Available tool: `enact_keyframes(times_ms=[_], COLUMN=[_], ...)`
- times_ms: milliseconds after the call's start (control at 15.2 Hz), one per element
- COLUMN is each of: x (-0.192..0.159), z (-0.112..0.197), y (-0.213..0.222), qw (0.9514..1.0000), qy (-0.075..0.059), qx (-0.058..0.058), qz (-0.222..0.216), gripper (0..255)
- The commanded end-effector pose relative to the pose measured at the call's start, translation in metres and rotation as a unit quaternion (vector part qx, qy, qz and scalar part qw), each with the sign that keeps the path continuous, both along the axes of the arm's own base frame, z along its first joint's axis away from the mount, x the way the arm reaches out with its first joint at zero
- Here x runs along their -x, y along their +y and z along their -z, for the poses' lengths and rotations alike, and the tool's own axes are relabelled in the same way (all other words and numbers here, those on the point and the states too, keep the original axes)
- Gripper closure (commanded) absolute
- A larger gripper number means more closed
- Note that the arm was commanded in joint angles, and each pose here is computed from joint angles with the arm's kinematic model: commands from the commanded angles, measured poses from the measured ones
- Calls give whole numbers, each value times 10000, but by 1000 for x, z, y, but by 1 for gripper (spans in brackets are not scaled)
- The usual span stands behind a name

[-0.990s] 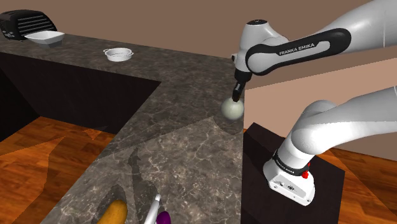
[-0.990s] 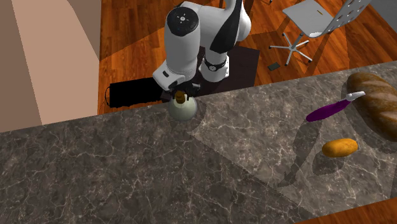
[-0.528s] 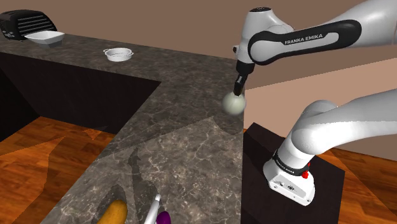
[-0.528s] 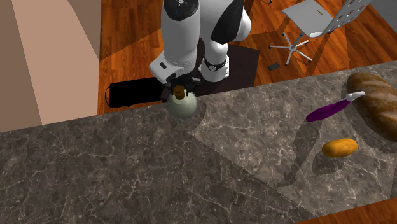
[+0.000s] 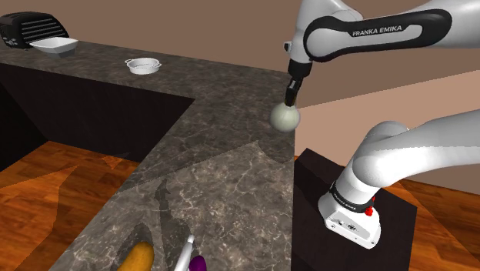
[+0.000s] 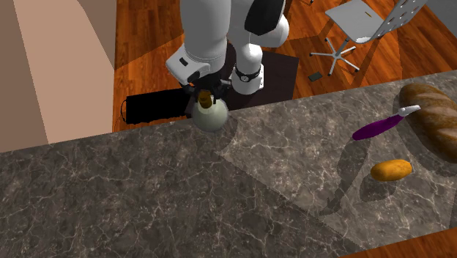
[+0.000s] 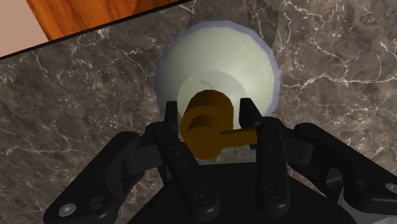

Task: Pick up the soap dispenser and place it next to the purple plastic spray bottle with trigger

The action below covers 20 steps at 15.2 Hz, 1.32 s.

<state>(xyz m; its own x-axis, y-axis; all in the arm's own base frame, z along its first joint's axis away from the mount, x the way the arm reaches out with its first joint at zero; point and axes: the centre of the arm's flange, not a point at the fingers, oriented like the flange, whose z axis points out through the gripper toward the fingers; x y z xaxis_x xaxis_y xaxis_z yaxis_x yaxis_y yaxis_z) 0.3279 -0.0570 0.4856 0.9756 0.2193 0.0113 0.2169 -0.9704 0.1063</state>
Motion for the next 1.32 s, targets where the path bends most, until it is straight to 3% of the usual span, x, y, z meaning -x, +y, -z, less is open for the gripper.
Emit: enact_keyframes(times_ms=[0, 1254], x=[1, 1], z=[-10, -110], y=[0, 0], qw=[10000, 10000], qy=[-1, -1], qx=[0, 0], qz=[0, 0], gripper=[255, 255])
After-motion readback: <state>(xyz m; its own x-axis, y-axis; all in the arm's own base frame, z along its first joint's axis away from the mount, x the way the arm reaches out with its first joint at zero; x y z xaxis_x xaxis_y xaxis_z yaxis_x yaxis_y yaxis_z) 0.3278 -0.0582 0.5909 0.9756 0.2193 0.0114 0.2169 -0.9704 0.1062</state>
